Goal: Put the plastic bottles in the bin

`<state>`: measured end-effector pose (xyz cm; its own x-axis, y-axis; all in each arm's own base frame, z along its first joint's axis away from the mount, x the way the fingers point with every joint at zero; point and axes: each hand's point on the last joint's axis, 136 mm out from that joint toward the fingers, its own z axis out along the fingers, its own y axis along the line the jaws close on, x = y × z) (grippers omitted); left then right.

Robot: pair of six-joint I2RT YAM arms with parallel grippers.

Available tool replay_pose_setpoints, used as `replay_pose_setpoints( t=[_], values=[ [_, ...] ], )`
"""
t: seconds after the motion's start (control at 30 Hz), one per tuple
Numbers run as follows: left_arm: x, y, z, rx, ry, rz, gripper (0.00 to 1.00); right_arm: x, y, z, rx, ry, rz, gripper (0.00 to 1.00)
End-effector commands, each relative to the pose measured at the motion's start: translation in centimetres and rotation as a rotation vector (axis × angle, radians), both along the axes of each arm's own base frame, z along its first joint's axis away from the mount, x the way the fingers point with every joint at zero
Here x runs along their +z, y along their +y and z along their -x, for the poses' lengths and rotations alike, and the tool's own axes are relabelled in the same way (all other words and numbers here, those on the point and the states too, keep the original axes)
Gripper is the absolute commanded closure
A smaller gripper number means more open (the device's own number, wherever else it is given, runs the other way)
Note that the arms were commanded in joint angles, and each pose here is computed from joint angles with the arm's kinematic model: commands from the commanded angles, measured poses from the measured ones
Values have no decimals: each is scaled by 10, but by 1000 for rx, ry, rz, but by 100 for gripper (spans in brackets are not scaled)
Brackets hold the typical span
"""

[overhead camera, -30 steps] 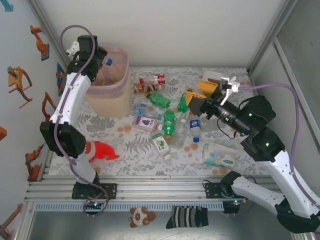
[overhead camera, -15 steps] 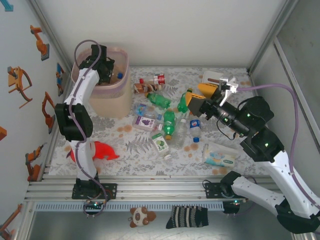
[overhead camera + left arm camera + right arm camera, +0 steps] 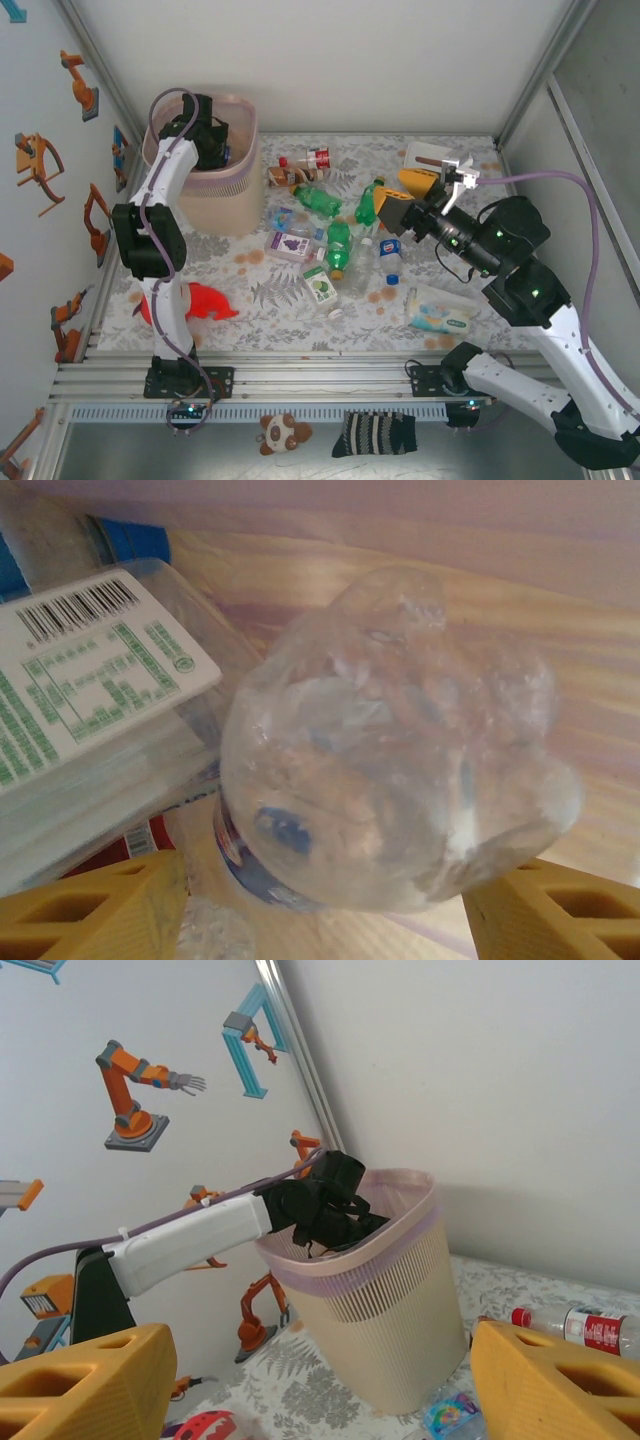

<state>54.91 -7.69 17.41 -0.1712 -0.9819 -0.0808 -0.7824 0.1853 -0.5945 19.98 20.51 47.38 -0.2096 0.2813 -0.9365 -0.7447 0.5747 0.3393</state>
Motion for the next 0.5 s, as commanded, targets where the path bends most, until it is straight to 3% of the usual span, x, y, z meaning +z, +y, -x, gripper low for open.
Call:
replay_pose_setpoints(
  t=[0.0, 0.13, 0.47],
  values=[
    [22, 1, 3, 23, -42, 36, 26, 1, -2, 1, -12, -2, -11, 24],
    [38, 1, 6, 21, -74, 47, 19, -1, -2, -1, -15, -1, -7, 24],
    [86, 3, 20, 10, -172, 55, 19, 1, -1, -1, -8, 8, -20, 24]
  ],
)
